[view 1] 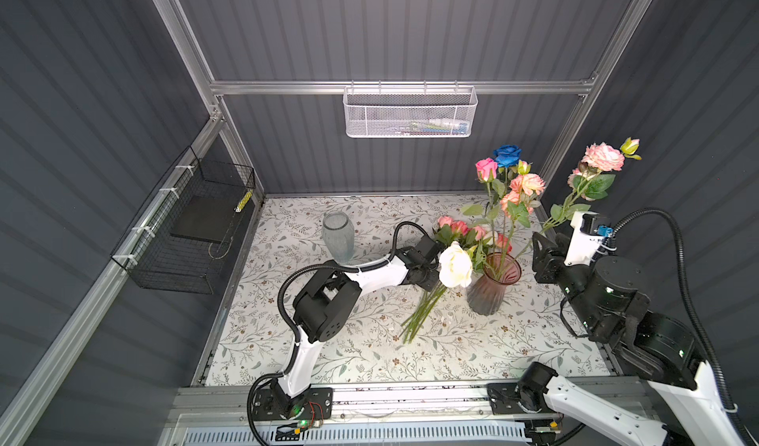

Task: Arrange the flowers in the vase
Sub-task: 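Reach the left gripper down to the loose rose bunch and grasp a pink rose stem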

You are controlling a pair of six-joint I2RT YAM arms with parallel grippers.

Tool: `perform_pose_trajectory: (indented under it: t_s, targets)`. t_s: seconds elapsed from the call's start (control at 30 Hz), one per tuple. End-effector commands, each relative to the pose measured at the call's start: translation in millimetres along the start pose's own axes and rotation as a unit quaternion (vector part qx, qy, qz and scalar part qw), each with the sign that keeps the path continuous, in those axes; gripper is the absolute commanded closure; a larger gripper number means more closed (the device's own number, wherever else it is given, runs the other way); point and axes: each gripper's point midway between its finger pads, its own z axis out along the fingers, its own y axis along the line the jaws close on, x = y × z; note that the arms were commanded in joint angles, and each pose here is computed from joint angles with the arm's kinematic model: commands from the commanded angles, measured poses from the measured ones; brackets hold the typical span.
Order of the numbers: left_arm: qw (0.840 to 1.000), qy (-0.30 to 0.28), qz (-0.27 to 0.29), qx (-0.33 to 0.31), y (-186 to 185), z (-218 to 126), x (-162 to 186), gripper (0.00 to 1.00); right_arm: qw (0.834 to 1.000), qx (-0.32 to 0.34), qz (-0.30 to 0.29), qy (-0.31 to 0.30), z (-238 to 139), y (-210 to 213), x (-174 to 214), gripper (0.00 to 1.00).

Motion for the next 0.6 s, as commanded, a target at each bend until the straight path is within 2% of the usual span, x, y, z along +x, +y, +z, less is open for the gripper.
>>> perform_pose_trajectory:
  t_s: [0.0,0.23,0.37,0.4,0.43,0.53,0.57]
  targets:
    - [1.0,-0.018,-0.008,-0.004,-2.9,-27.0,-15.6,1.0,1.0,0.004,0.014,-0.007,-4.1,-4.8,-3.5,0.49]
    - [0.997,-0.076,-0.021,-0.018,0.4,-72.5,-37.0,1.0,1.0,-0.003,0.018,-0.007,-3.8,-2.4,-3.8,0.49]
    - [0.997,-0.079,-0.01,-0.017,0.6,-71.4,-37.3,1.0,1.0,-0.004,0.019,-0.006,-2.9,-1.2,-2.9,0.49]
    - [0.997,-0.07,-0.003,-0.012,-1.4,-64.2,-35.3,0.95,1.0,-0.005,0.021,-0.007,-3.2,-1.2,-3.1,0.48]
    - [0.998,-0.055,0.001,-0.008,-2.8,-54.7,-32.3,0.82,1.0,-0.004,0.02,-0.006,-2.8,-1.3,-2.7,0.47]
    - [0.999,-0.027,0.019,-0.012,-1.7,-27.8,-27.8,0.65,1.0,-0.002,0.017,-0.006,-1.6,-1.1,-1.2,0.45]
    - [0.999,-0.022,0.024,-0.013,-1.4,-22.2,-27.6,0.64,1.0,-0.003,0.018,-0.006,-1.8,-0.9,-1.1,0.45]
